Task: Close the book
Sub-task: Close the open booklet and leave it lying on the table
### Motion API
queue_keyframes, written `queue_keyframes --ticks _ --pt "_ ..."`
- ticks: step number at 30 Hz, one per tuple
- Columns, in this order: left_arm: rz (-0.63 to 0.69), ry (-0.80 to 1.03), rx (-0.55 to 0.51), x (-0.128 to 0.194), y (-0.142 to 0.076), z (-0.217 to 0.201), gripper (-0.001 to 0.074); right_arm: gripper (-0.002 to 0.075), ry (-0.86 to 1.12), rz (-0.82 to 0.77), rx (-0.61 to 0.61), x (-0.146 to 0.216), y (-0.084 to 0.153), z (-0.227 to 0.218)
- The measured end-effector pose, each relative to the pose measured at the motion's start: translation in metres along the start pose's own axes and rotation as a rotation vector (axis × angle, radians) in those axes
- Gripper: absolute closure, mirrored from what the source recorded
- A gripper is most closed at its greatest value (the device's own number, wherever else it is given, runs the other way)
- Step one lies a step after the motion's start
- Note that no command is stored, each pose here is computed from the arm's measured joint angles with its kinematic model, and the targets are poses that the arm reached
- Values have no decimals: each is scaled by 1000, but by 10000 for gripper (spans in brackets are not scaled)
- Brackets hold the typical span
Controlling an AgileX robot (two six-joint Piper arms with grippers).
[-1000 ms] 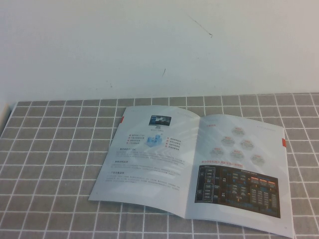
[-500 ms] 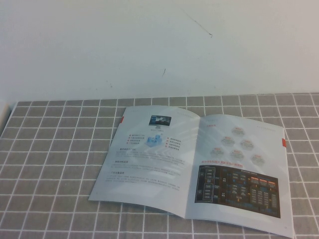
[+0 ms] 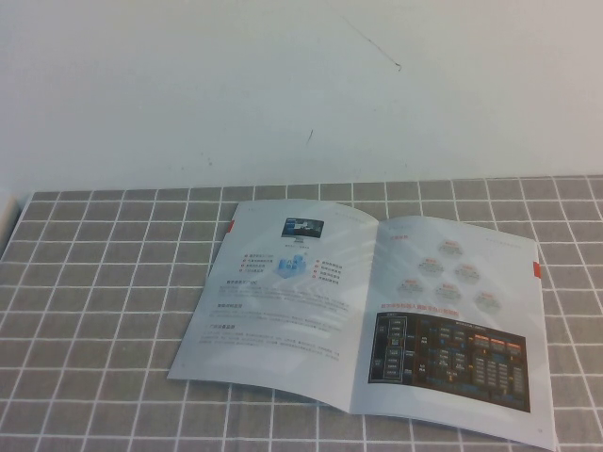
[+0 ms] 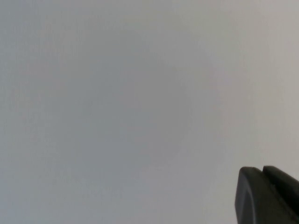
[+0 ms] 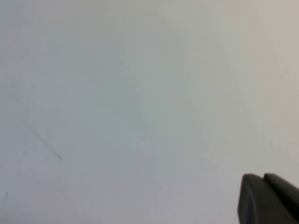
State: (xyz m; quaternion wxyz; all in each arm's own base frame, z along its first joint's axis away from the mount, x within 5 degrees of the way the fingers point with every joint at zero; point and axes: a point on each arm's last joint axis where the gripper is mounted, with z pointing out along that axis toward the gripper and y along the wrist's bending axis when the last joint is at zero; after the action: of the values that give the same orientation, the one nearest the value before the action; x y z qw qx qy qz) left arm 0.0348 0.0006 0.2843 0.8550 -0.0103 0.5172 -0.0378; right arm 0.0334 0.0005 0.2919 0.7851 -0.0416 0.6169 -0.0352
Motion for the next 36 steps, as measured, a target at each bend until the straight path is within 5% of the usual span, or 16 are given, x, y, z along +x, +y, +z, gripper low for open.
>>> queue_keyframes --ticks 7,14,25,36 --pt "22 150 22 -41 -5 27 739 728 361 88 -79 -41 0 26" --pt "18 560 32 -19 -8 90 739 728 729 20 -338 -42 17 86" --pt "-70 1069 101 45 -22 192 739 728 1010 73 -665 41 48 190" --pt "-59 1334 264 136 -65 221 739 728 1108 35 -703 112 82 234"
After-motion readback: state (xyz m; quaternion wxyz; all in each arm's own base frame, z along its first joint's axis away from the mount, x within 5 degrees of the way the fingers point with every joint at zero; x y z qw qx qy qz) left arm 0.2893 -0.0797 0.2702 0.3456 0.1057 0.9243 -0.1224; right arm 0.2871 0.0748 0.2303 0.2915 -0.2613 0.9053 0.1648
